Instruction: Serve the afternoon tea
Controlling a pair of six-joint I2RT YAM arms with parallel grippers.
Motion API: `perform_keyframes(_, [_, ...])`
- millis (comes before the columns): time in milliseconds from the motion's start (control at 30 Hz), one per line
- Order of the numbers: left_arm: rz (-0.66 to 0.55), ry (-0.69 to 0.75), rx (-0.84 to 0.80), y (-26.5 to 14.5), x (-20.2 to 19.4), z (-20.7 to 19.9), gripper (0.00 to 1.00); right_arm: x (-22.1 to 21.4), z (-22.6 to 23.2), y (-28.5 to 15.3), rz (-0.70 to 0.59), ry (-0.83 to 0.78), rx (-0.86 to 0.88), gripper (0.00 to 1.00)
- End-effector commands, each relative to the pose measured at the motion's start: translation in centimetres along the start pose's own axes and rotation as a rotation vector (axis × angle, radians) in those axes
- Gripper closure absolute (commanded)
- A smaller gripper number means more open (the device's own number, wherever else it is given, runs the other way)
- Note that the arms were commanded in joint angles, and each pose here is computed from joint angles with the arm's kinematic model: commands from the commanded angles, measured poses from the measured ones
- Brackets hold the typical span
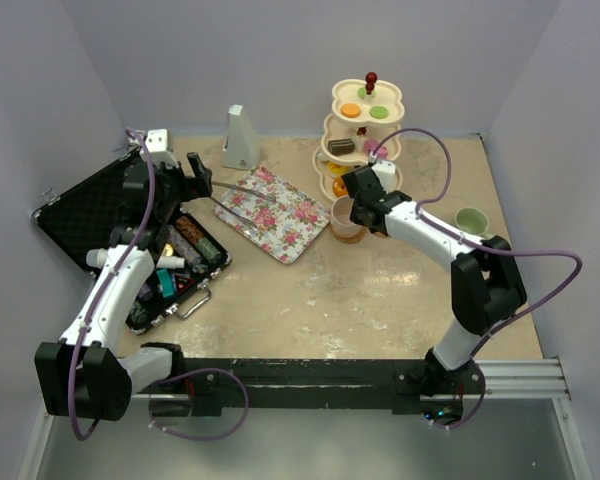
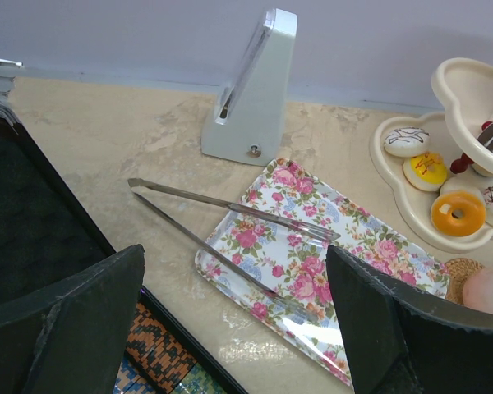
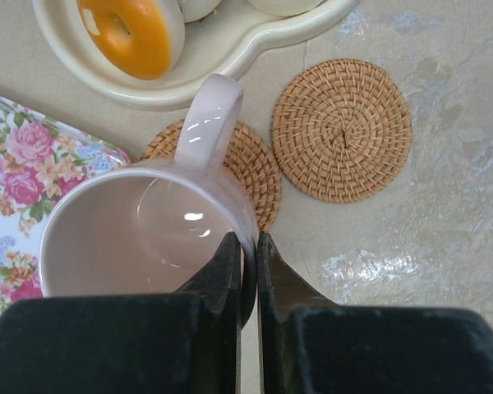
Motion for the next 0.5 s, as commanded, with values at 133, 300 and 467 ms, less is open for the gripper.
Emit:
perform_keyframes(133, [-0.075, 0.000, -0.033, -0.3, 2.2, -1.2, 0.04, 4.0, 0.3, 0.4, -0.138, 0.093, -0.010, 1.00])
perform_keyframes(300, [-0.072, 0.001, -0.031, -0.2, 2.1, -1.2, 0.04, 4.2, 0.2, 1.0, -0.141, 0.097, -0.012, 1.00])
perform_keyframes(467, [-0.071, 0.001, -0.029, -0.2, 2.1, -1.2, 0.04, 4.2, 0.3, 1.5, -0.135, 0.090, -0.018, 1.00])
Point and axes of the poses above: each gripper's point midway between its finger pads, its own y axis out along the fingers, its own z axis along the line the jaws close on, x = y × z, the point moved 8 cm from there along -y, back along the fingers, and after that the axes turned 15 degrees about -y, right-handed, at the moved point
